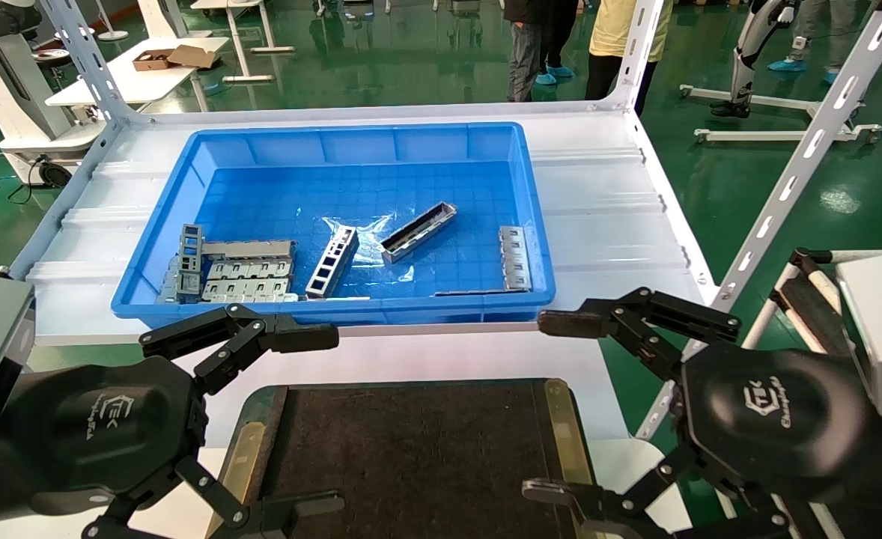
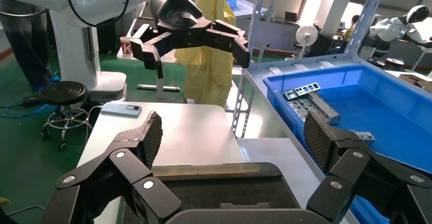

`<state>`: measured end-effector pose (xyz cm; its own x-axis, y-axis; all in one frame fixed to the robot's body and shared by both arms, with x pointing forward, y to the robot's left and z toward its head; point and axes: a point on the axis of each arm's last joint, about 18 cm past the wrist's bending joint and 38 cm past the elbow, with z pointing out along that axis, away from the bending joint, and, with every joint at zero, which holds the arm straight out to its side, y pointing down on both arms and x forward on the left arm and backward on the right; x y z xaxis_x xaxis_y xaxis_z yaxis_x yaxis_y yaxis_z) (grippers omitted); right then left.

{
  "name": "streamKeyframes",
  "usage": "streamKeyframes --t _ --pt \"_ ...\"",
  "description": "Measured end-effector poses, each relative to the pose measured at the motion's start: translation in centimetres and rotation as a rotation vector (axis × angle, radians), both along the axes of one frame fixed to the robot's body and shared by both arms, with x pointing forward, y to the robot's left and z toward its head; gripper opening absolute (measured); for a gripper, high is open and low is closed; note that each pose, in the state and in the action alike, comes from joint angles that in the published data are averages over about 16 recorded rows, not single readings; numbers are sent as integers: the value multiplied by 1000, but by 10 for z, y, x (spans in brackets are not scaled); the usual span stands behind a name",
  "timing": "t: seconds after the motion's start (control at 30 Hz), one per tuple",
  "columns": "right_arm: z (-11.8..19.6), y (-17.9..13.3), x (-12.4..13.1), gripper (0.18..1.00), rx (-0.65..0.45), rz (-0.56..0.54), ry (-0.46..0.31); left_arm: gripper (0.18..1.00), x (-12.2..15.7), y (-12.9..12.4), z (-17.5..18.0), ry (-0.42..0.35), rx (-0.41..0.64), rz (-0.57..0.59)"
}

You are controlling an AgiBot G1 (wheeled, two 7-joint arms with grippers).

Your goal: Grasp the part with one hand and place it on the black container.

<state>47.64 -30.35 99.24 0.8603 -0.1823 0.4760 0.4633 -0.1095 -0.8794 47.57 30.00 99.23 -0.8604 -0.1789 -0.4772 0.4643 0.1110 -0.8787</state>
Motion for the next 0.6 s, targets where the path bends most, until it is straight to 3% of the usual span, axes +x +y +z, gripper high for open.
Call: streamKeyframes --t 0.6 --pt "0 0 0 1001 0 0 0 1000 0 0 0 0 0 0"
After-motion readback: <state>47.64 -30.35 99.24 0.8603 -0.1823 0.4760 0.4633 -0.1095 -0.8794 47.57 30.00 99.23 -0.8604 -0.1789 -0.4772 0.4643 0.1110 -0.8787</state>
